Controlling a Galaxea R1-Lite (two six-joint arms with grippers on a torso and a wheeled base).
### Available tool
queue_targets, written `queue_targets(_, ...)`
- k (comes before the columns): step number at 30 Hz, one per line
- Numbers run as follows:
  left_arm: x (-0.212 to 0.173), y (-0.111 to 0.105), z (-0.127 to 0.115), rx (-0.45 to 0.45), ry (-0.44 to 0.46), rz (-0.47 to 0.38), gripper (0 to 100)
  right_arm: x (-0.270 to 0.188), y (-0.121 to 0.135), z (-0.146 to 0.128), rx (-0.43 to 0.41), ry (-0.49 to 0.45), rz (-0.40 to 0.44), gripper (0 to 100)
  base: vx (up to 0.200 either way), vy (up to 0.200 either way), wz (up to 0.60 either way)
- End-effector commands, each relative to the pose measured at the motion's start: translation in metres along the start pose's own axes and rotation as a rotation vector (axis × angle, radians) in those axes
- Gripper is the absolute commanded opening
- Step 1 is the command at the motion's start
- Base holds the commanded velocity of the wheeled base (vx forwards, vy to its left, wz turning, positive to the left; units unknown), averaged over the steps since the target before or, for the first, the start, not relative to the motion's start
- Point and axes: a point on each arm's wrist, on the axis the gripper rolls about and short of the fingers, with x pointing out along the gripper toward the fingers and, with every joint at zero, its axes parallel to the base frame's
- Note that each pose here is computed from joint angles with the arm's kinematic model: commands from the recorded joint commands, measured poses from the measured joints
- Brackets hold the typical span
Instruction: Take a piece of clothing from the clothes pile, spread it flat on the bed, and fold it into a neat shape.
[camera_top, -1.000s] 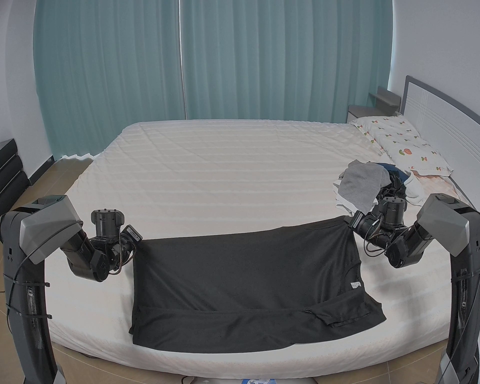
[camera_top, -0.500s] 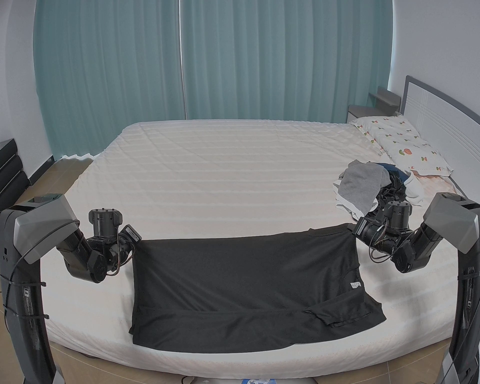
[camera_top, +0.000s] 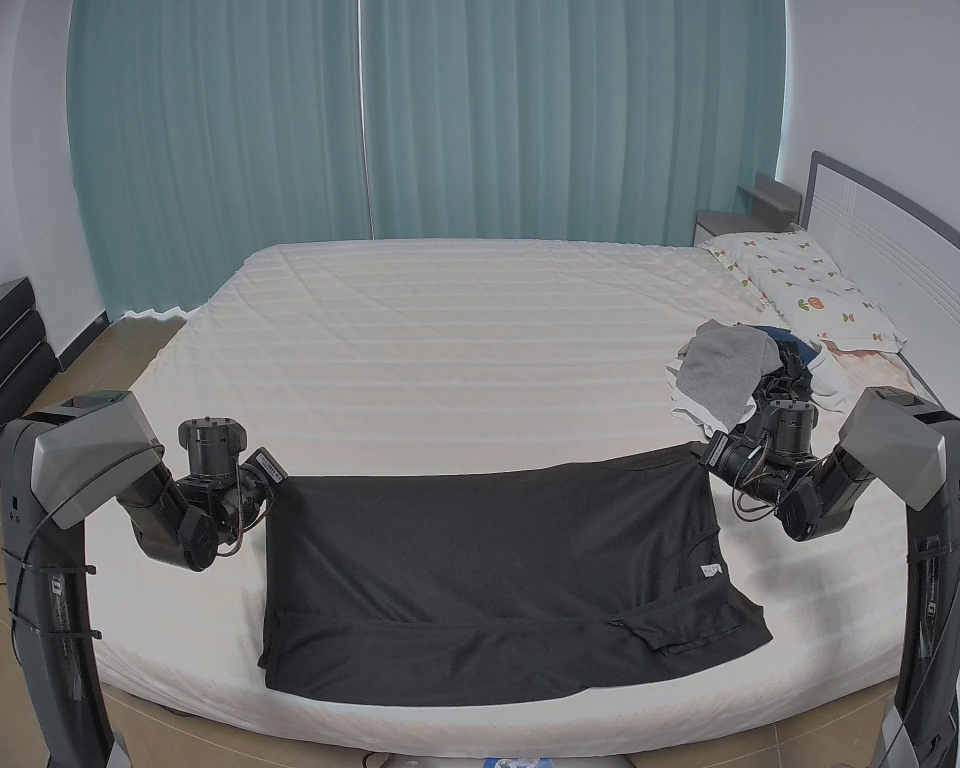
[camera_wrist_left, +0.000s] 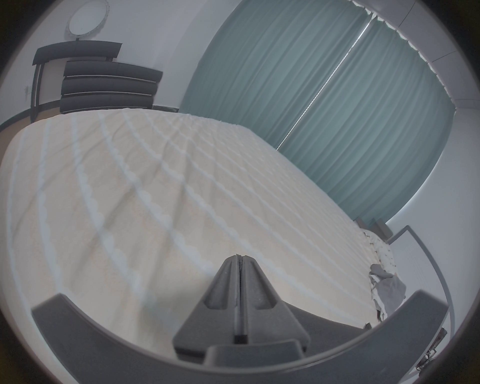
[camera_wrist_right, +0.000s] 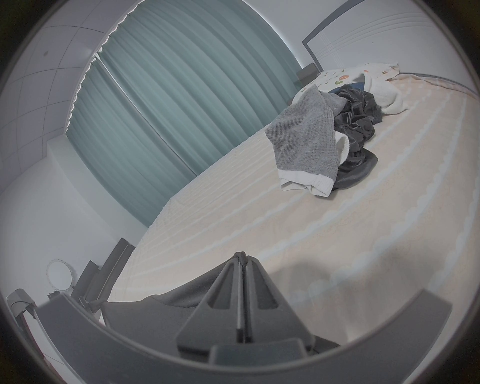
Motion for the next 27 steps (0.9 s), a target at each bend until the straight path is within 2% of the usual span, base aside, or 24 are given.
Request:
queue_targets(1,0.016,0.009,-0.017,0.002,-0.003,-0.007,0,0.015,-0.011,-0.013,0.003,0.019,-0.011,0,0.000,0.000,0.00)
queue_targets(9,0.016,0.014,-0.023,0.010,0.006,-0.001,0,0.007,-0.008,-0.004,0.001,0.007,-0.008,0,0.000,0.000,0.00)
queue_targets(22,-0.004,0.019,-0.023,0.081,0.052,0.017,0,-0.018,-0.010,-0.013,-0.002,0.098,-0.009,0,0.000,0.000,0.00)
queue_targets(27,-0.014,0.021,-0.024,0.098,0.069,0.017,0,-0.035,-0.009,-0.016,-0.030,0.129,-0.014,0,0.000,0.000,0.00)
